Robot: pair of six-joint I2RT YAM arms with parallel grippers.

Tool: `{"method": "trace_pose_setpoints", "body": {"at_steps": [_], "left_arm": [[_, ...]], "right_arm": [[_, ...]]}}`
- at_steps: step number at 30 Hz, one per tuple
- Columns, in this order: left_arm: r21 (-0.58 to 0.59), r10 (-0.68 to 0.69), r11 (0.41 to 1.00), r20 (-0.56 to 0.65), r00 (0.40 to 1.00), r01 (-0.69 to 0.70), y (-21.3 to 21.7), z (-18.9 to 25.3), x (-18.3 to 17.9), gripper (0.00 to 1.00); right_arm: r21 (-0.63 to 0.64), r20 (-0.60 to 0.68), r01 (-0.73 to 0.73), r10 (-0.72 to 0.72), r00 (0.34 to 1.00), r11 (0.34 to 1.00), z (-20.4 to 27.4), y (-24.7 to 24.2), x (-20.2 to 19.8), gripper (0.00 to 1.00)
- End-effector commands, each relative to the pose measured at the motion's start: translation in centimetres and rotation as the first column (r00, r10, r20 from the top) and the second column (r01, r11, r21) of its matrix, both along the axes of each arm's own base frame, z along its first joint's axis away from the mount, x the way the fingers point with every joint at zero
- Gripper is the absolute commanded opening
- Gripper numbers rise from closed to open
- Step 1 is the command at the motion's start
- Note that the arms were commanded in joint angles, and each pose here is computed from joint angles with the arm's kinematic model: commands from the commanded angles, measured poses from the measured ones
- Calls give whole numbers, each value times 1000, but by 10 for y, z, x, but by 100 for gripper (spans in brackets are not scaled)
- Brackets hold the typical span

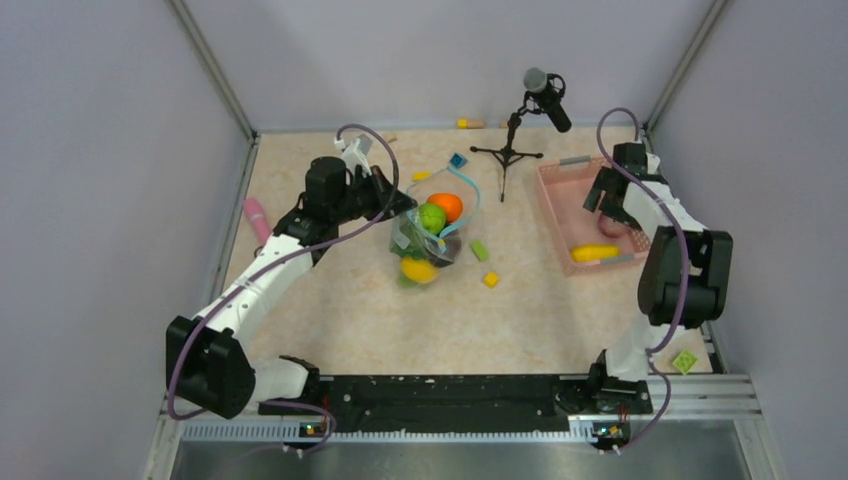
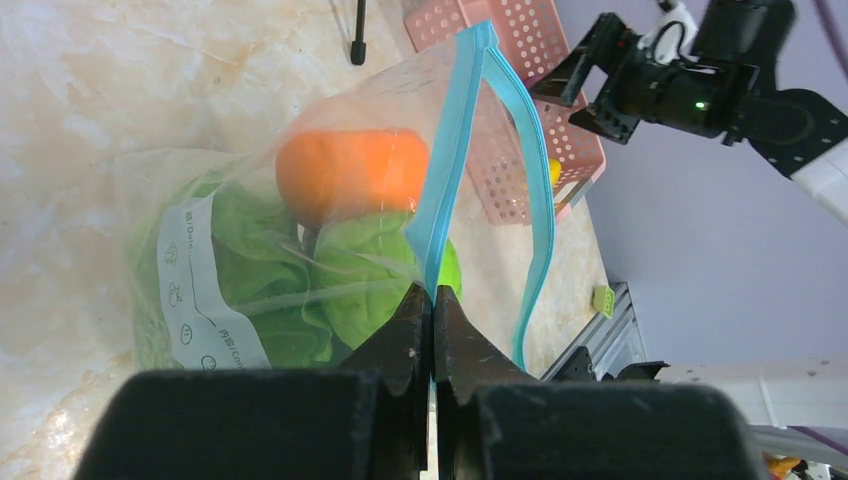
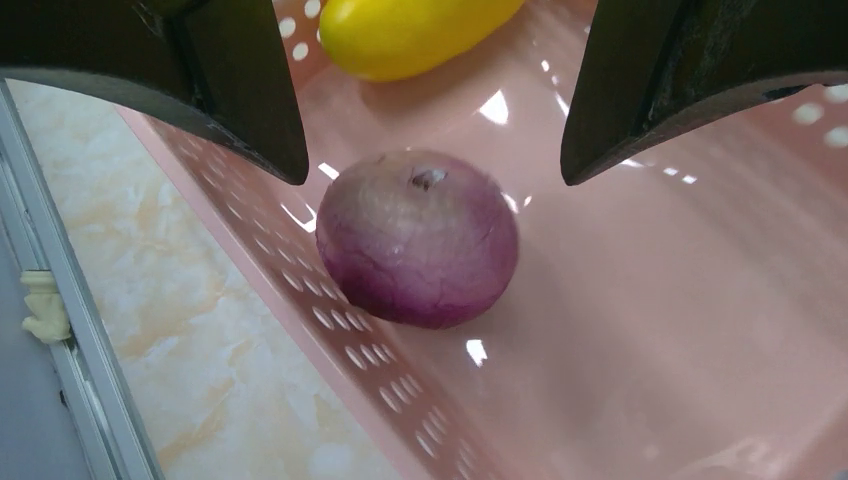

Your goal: Place the food in the zip-top bag and seal the zipper

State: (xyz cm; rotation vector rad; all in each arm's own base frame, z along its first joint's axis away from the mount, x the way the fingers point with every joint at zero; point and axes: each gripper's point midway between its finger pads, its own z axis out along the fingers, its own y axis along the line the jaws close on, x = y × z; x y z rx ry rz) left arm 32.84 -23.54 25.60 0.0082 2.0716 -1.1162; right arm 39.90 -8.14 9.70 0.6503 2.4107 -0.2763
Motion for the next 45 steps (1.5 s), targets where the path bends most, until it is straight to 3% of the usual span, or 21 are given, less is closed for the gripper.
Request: {"method": "trace_pose_setpoints", "body": {"at_steps": [1,8,10,13,17,20,23,25,29,33,35,40,45], "left_arm": [[-22,-16,1000,69,998,17,-4,19,5,0],[-23,-12,1000,66,998,13,-4,18,6,0],[-24,-13,1000,63,998,14,-5,18,6,0],[-29,-21,999,61,998,23,-6,18,5,0],[-40,-42,998,65,997,45,-8,20,2,0],[-48,-55,997,68,996,58,-10,22,0,0],[-55,-59,997,71,996,63,-11,24,-1,0],[-56,-60,996,71,996,64,-11,25,-1,0],[-60,-62,996,76,995,67,-11,27,-1,0],[-66,-73,995,83,994,79,-12,30,-2,0],[-66,-77,994,85,993,83,-13,31,-3,0],[-70,-86,993,86,993,92,-14,32,-4,0],[-74,-91,993,83,992,97,-15,32,-5,0]], "right_arm": [[-81,19,119,-118,993,990,-12,-30,20,95],[-64,40,168,-166,985,984,-45,-35,42,90],[-48,71,167,-164,984,985,-46,-33,48,85],[-14,109,133,-131,985,991,-40,-25,53,69],[12,190,87,-88,978,996,-9,-15,51,52],[17,279,18,-22,960,1000,37,2,45,46],[49,377,-139,111,919,989,86,42,38,43],[79,463,-308,239,854,948,121,85,31,40],[69,584,-666,511,631,743,181,194,-6,39],[0,621,-844,662,420,536,213,282,-46,40],[-16,616,-889,705,351,458,218,316,-58,42],[-17,580,-930,762,290,367,211,370,-63,46],[-32,532,-919,785,317,392,199,388,-52,67]]}}
